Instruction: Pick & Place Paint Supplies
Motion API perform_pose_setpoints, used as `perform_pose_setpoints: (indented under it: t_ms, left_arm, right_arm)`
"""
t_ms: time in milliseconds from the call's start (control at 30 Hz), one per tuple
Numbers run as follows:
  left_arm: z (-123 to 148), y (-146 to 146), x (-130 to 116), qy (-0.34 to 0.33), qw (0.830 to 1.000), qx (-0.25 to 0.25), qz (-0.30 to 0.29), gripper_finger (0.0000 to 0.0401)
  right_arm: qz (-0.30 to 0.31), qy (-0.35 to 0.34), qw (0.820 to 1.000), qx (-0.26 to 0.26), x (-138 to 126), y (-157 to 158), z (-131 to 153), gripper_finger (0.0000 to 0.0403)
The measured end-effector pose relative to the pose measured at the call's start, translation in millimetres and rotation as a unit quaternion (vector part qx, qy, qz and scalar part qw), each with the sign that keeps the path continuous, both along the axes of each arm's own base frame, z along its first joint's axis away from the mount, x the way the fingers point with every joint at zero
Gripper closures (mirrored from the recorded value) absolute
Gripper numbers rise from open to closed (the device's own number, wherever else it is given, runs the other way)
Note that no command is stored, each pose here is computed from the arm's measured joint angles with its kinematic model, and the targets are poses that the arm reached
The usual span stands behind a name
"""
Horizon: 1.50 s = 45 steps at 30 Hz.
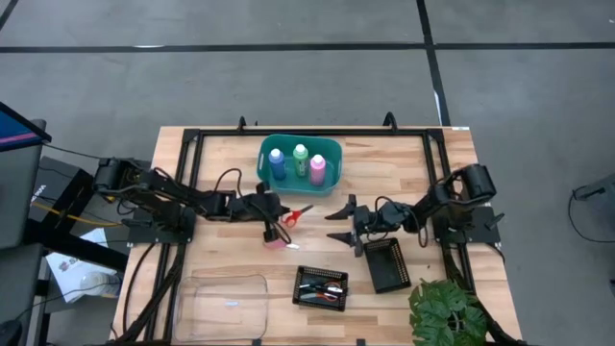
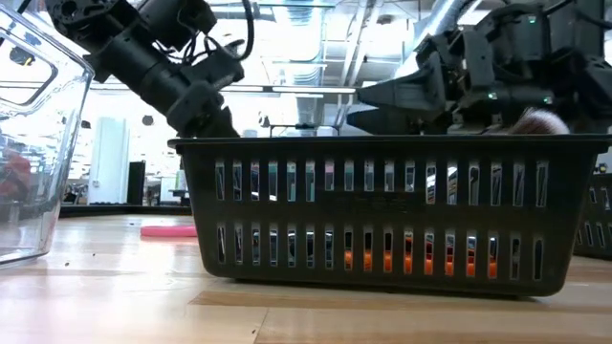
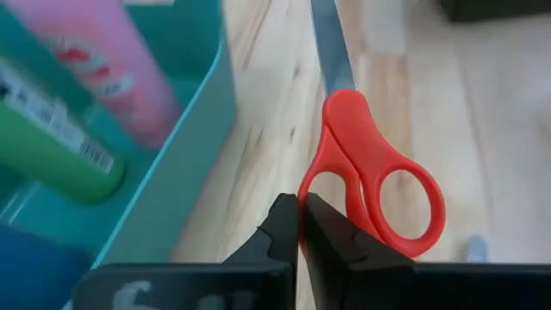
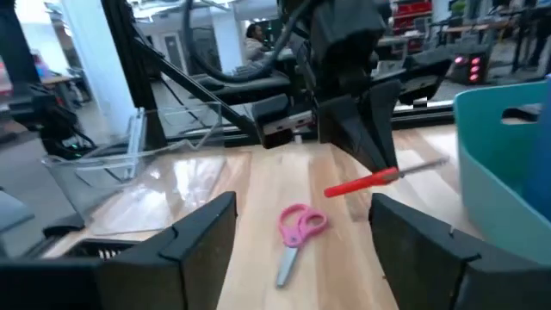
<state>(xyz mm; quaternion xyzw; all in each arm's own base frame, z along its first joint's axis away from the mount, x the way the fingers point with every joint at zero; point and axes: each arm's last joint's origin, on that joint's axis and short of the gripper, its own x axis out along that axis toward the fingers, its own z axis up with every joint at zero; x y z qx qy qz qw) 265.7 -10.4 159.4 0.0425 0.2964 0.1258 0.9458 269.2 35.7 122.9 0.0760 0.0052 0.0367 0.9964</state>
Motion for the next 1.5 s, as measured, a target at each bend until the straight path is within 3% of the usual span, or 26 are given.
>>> perform_pose_setpoints:
  t_ms: [200, 367, 567, 800, 1167, 1500]
  left_arm:
    - [9, -7, 5, -0.053, 0.998, 0.005, -0.025, 0.0401]
    - [16, -12, 9, -0.091, 0.992, -0.028, -0.081, 0.0401]
    - [24, -18, 12, -0.131, 0.971, -0.081, -0.182, 0.0401]
    - [32, -21, 14, -0.171, 0.945, -0.111, -0.258, 0.0401]
    - [39, -11, 16, -0.205, 0.930, -0.114, -0.284, 0.0401]
    - [43, -11, 16, -0.219, 0.917, -0.120, -0.311, 0.0401]
  right_arm:
    - [0.006, -0.010, 1.000, 0.005, 6, -5, 5, 0.0148]
    - [0.005, -0.009, 1.000, -0.006, 7, -7, 5, 0.0147]
    - [0.008, -0.030, 0.998, -0.052, 7, -6, 8, 0.0147]
    - [0.092, -0.103, 0.988, -0.074, 11, 0, 23, 0.0147]
    - [0.136, -0.166, 0.971, -0.108, 41, 8, 52, 0.0151]
    - [0.152, -0.175, 0.960, -0.154, 60, 2, 64, 0.0192]
